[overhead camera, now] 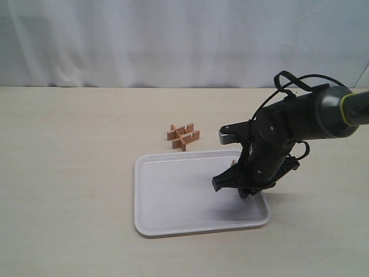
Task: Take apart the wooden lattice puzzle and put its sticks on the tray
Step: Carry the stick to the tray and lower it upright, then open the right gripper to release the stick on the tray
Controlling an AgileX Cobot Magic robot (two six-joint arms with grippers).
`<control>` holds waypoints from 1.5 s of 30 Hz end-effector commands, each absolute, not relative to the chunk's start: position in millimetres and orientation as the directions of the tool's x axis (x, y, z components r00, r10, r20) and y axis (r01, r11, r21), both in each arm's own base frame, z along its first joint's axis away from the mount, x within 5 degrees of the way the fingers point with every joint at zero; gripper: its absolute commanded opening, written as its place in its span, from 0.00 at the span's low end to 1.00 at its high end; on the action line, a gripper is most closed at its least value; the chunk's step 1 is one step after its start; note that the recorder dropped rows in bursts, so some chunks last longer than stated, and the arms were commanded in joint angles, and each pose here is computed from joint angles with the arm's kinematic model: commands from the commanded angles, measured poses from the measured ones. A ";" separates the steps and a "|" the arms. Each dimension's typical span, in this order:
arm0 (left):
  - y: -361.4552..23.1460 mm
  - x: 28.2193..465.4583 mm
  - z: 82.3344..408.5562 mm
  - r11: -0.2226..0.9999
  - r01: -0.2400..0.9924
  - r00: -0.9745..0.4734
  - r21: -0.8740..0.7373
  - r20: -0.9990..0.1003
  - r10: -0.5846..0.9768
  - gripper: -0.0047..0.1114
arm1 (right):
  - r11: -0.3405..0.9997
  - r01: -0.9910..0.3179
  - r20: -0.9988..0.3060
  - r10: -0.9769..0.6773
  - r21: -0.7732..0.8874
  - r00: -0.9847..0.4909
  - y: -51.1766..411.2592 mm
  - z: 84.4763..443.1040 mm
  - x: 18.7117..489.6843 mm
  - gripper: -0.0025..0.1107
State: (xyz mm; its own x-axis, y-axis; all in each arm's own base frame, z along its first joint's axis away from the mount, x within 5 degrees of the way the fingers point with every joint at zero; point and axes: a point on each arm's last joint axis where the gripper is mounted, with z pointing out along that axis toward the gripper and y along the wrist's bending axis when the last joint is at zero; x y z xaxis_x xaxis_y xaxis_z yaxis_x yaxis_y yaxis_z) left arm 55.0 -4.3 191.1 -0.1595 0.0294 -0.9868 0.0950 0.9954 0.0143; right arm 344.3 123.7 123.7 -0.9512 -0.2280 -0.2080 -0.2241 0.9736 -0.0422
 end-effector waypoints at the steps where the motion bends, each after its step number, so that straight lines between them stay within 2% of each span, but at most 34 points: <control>1: -4.5 55.2 191.3 0.995 0.097 -0.151 0.010 -0.988 0.025 0.04 | 0.976 -0.216 -0.197 -0.220 -0.042 -0.955 121.6 123.2 342.9 0.36; 5: -4.5 55.2 191.3 0.995 0.097 -0.151 0.010 -0.988 0.025 0.04 | 0.976 -0.213 -0.186 -0.218 -0.046 -0.958 122.4 128.6 346.0 0.44; 13: -4.5 55.2 191.3 0.995 0.097 -0.151 0.010 -0.988 0.025 0.04 | 0.977 -0.205 -0.184 -0.211 -0.054 -0.960 125.3 160.4 351.6 0.44; 23: -4.5 55.2 191.3 0.995 0.097 -0.151 0.010 -0.988 0.025 0.04 | 0.979 -0.199 -0.260 -0.204 -0.046 -0.944 122.6 200.0 345.9 0.44; 39: -4.5 55.2 191.3 0.995 0.097 -0.151 0.010 -0.988 0.025 0.04 | 0.979 -0.200 -0.279 -0.204 -0.043 -0.938 122.8 203.3 346.2 0.44; 45: -4.5 55.2 191.3 0.995 0.097 -0.151 0.010 -0.988 0.025 0.04 | 0.978 -0.208 -0.381 -0.200 -0.019 -0.903 127.4 204.1 355.9 0.44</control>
